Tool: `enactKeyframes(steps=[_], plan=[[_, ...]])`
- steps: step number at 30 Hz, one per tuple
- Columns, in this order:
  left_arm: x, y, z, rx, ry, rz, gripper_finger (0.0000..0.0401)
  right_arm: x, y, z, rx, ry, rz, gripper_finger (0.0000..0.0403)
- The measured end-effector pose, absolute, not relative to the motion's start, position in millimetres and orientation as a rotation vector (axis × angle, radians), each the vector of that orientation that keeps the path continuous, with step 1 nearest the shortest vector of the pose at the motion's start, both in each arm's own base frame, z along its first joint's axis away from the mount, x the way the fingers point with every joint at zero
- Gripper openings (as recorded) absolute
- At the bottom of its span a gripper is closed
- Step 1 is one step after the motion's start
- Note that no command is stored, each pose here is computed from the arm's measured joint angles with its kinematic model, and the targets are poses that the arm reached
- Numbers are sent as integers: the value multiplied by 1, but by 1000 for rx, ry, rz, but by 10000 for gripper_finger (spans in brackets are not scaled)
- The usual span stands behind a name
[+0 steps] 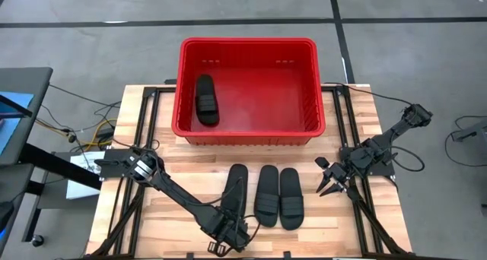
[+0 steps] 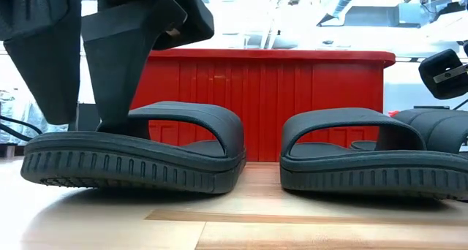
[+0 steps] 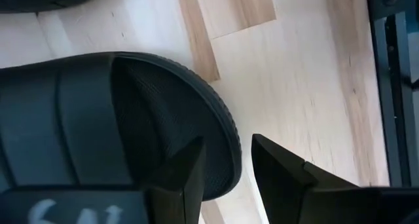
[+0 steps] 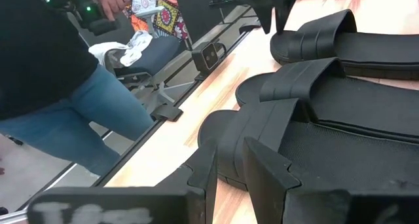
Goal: Pick and place slides into bin
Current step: Put the left black slide into the red bin
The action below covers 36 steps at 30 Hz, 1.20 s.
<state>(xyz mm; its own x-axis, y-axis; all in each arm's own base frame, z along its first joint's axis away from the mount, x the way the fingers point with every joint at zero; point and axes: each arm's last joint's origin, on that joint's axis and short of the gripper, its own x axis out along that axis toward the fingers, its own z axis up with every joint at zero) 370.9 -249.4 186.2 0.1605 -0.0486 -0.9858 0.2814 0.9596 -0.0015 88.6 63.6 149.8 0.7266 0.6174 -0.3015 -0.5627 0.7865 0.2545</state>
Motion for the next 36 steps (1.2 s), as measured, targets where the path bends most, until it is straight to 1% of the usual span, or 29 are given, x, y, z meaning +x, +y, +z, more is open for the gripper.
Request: enactKeyframes(steps=[22,28,36], plan=[[372,-250,185,183,1383,-253,116,89,64,150,149,385,654,66],[369,-249,163,158,1377,-271,116,89,64,150,149,385,653,66],[359,-244,137,124,1383,-199,116,89,64,150,149,385,653,66]])
